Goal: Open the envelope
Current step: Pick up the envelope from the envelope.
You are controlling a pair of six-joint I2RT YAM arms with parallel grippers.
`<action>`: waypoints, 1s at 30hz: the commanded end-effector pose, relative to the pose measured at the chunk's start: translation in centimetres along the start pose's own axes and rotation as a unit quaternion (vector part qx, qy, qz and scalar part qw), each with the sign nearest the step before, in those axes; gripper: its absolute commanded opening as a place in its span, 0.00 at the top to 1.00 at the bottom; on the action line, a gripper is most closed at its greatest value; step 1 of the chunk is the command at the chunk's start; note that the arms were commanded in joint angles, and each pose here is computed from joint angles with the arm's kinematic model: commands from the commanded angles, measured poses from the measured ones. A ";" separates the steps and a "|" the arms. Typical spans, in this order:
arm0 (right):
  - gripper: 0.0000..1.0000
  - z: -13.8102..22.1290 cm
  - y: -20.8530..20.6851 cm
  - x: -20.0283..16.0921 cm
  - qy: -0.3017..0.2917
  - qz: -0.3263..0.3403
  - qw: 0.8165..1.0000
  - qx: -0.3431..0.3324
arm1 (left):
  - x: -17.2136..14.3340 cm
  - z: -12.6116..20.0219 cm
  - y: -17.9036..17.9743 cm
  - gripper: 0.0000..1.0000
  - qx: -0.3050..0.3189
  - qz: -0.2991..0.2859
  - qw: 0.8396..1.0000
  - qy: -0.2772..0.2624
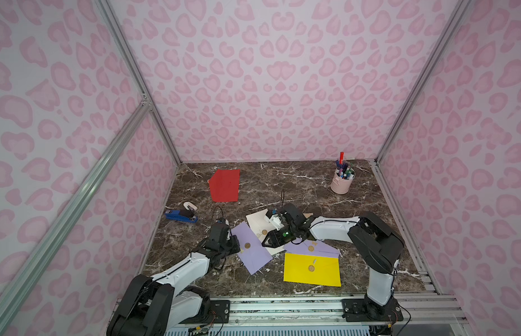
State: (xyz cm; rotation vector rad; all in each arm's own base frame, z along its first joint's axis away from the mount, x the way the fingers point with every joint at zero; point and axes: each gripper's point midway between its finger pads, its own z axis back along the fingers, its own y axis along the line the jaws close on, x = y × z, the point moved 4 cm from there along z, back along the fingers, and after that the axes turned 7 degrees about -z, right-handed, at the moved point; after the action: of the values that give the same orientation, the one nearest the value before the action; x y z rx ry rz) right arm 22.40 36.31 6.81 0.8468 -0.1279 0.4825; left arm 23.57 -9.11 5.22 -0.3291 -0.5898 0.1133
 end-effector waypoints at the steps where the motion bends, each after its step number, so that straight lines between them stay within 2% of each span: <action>1: 0.52 0.0 -0.1 -0.4 0.003 -0.003 1.000 -0.005 | -1.1 -0.2 0.6 0.84 0.014 -0.004 1.000 0.022; 9: 0.52 -0.3 -0.1 -1.8 0.016 -0.011 1.000 0.003 | -1.3 -0.3 0.8 0.85 0.014 0.000 1.000 0.025; 19: 0.55 -1.2 0.7 -2.0 0.025 -0.025 0.998 0.047 | -1.5 -0.4 0.8 0.86 0.013 0.003 1.000 0.027; 30: 0.66 -1.3 2.2 -1.7 0.029 -0.027 0.994 0.102 | -1.8 -0.6 0.8 0.86 0.008 0.005 1.000 0.029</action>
State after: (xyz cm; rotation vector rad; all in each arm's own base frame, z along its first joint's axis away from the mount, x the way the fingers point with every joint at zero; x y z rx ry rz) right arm 20.04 37.29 6.20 0.9750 -0.0182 0.4641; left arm 24.02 -9.37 5.07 -0.3523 -0.6227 0.1124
